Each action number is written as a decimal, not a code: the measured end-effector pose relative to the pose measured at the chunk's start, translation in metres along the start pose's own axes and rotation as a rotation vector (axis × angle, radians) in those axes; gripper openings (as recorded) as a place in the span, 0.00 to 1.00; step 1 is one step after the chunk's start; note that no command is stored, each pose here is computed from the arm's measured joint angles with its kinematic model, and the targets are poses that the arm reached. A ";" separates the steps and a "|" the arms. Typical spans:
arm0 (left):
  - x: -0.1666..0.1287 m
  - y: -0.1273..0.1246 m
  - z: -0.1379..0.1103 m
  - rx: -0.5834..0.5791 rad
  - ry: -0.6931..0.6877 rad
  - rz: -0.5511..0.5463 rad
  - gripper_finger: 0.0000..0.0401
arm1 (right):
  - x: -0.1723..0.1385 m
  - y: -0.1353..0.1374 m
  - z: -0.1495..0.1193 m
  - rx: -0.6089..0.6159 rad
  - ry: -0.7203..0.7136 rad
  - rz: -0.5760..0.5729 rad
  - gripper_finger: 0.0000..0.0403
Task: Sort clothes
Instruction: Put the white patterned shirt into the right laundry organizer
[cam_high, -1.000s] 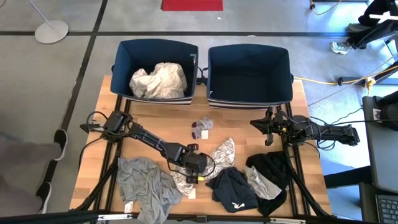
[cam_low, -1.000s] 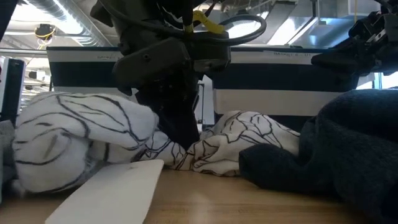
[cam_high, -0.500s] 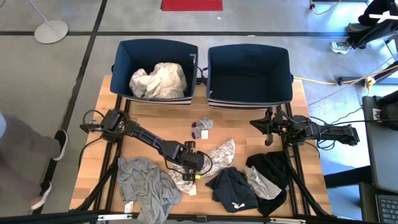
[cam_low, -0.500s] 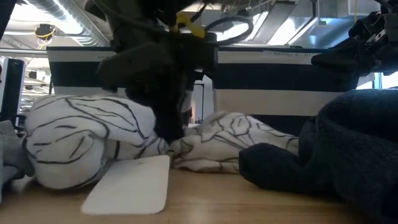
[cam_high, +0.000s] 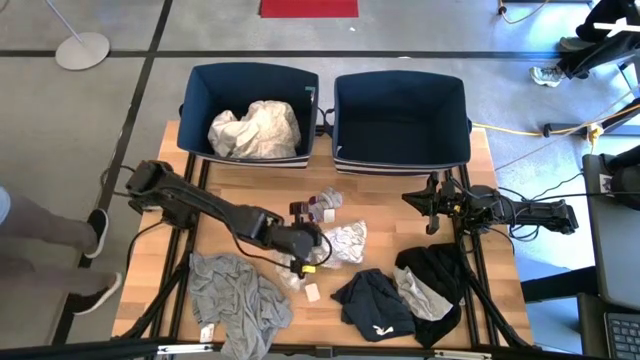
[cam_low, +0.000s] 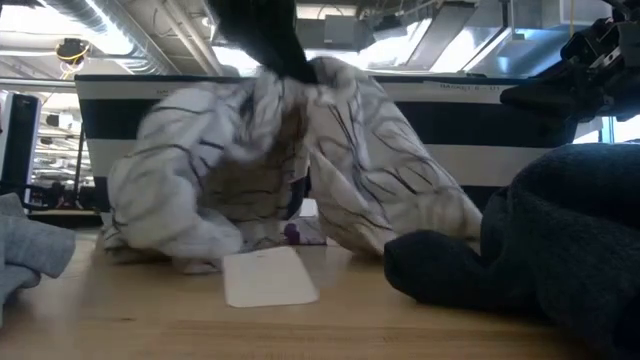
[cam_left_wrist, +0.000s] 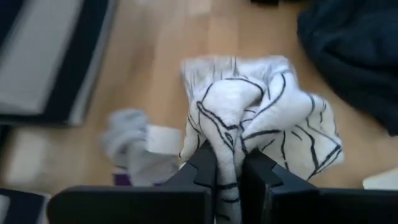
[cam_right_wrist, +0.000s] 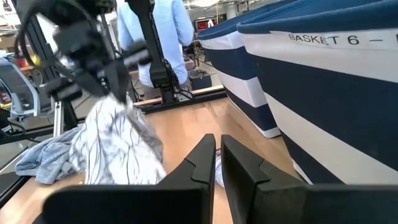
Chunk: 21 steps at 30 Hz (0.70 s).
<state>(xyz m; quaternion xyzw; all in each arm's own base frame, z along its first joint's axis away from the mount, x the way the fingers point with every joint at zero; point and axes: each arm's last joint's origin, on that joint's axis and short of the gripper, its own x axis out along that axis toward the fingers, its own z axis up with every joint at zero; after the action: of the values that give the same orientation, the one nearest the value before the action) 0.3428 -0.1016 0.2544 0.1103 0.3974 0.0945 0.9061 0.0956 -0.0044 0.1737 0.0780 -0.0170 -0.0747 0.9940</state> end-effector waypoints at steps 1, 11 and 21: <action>-0.006 0.005 0.003 0.008 -0.020 0.006 0.07 | 0.000 0.000 0.000 -0.003 -0.001 -0.005 0.07; -0.055 0.054 0.027 0.036 -0.252 0.064 0.06 | 0.000 0.000 0.000 -0.004 0.000 -0.014 0.07; -0.112 0.103 0.039 0.089 -0.487 0.184 0.06 | 0.000 0.000 0.000 -0.004 0.002 -0.013 0.07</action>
<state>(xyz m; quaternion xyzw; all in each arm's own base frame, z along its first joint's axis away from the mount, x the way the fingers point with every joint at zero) 0.2883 -0.0372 0.3867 0.2054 0.1595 0.1293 0.9569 0.0956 -0.0048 0.1733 0.0761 -0.0154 -0.0814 0.9937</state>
